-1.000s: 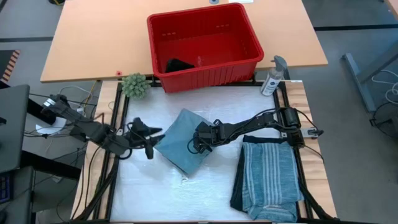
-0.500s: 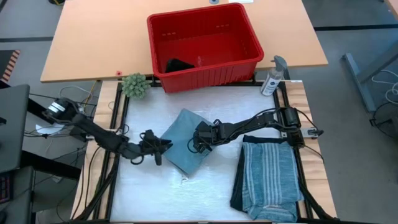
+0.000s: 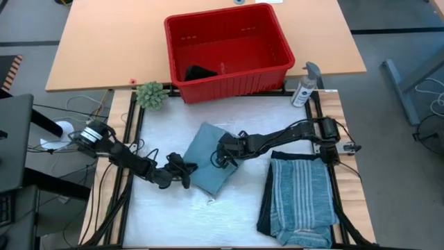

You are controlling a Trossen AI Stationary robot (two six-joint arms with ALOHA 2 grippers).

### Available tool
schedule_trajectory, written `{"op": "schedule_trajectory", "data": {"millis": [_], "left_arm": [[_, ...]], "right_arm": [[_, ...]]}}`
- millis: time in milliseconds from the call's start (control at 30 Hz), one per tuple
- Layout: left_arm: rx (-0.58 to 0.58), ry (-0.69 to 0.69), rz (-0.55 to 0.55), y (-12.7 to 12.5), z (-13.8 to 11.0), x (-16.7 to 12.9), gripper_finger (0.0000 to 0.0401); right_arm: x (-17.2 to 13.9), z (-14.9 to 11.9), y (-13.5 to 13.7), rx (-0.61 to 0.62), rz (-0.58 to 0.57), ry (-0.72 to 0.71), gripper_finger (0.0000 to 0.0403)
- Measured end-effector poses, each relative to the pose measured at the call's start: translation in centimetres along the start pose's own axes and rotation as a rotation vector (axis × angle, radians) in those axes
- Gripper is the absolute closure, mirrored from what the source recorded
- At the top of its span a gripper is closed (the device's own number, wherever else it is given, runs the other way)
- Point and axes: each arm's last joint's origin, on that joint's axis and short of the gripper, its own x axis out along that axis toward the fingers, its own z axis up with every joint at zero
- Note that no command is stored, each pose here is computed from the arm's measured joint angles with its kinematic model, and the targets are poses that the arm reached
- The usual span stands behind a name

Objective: Fold Laundry from Bin
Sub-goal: Fold the light blue denim pants

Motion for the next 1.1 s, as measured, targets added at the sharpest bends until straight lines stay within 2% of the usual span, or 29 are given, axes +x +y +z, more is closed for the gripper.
{"op": "schedule_trajectory", "data": {"millis": [167,267,400,533,600,733,833,900,967,1100], "left_arm": [[-0.017,-0.004,-0.033,-0.5,-0.3,0.5,0.0370],[-0.018,-0.005,-0.035,-0.7,-0.2,0.6,0.0370],[-0.021,-0.009,-0.038,-1.0,-0.1,0.7,0.0370],[-0.028,-0.013,-0.047,-1.4,0.0,0.9,0.0370],[-0.019,-0.009,-0.055,-1.6,0.1,1.0,0.0370],[-0.016,-0.008,-0.054,-1.6,0.1,1.0,0.0370],[-0.015,-0.005,-0.055,-1.6,0.1,1.0,0.0370],[-0.015,0.001,-0.053,-1.6,0.0,1.0,0.0370],[-0.019,0.012,-0.048,-1.5,0.0,1.0,0.0370],[-0.010,0.025,-0.031,-1.2,0.0,1.2,0.0370]], "right_arm": [[-4.0,3.5,0.2,0.009,0.094,-0.260,0.0253],[-4.4,5.4,-0.4,0.027,0.096,-0.387,0.0258],[-1.7,6.9,-0.8,-0.032,0.118,-0.466,0.0270],[2.8,6.5,-0.7,-0.056,0.124,-0.485,0.0282],[5.0,5.9,-0.6,-0.029,0.142,-0.474,0.0285],[9.1,4.2,-1.2,0.096,0.177,-0.353,0.0287],[10.1,4.3,-1.7,0.141,0.274,-0.304,0.0287],[9.3,5.0,-2.0,0.133,0.323,-0.301,0.0286],[7.8,6.1,-2.5,0.090,0.327,-0.327,0.0286],[0.8,9.9,-4.3,0.041,0.340,-0.456,0.0286]]}}
